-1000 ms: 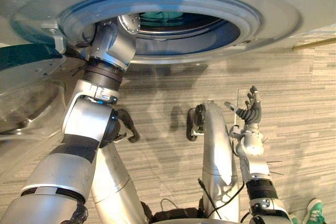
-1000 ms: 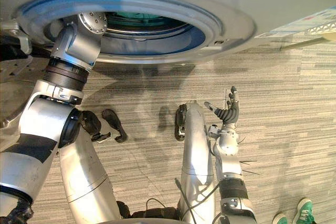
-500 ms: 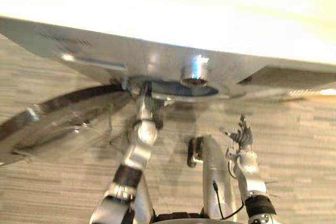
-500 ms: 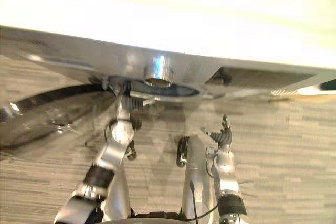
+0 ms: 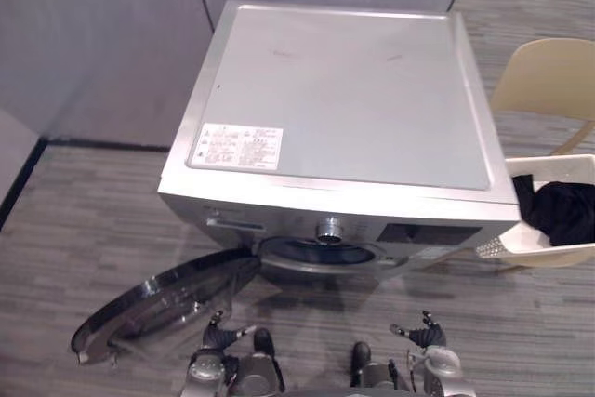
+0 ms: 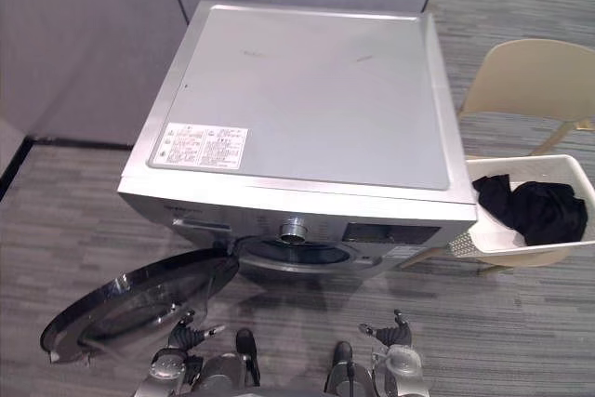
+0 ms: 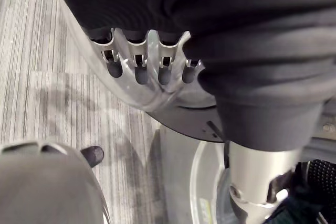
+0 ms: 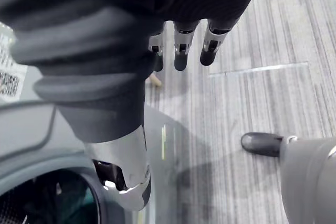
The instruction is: Pick up the laundry basket with both hands and put the clothes into the washing machine.
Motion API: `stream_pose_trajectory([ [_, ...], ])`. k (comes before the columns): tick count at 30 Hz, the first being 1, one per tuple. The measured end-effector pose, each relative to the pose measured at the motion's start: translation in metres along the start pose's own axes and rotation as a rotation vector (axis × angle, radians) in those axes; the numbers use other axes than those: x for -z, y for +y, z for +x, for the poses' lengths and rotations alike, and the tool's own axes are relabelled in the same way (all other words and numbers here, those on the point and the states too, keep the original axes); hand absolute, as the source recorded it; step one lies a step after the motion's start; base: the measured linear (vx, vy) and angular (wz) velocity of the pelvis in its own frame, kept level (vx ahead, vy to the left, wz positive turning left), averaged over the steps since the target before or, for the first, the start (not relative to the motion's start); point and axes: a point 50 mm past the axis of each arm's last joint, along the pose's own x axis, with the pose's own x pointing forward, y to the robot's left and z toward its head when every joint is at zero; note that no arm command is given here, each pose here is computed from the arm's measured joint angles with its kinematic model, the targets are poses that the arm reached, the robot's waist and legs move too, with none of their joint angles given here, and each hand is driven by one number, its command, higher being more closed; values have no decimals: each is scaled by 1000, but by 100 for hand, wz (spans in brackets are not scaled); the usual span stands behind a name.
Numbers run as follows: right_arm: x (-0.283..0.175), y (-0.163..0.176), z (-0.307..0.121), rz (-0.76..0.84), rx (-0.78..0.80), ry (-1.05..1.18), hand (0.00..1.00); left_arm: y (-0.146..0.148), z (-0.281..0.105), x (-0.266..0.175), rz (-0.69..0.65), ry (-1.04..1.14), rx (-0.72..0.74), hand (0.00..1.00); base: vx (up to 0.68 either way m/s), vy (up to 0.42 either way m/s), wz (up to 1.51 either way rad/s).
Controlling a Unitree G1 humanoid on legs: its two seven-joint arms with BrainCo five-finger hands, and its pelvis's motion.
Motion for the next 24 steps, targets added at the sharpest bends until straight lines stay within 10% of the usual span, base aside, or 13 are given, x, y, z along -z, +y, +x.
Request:
stream_pose_trajectory([
  [9, 0, 1, 3, 17, 2, 22, 0, 0, 6, -12, 59, -21, 8, 0, -100, 25, -84],
  [24, 7, -10, 6, -60, 23, 71, 0, -17, 3, -16, 104, -29, 52, 0, 244, -77, -222],
])
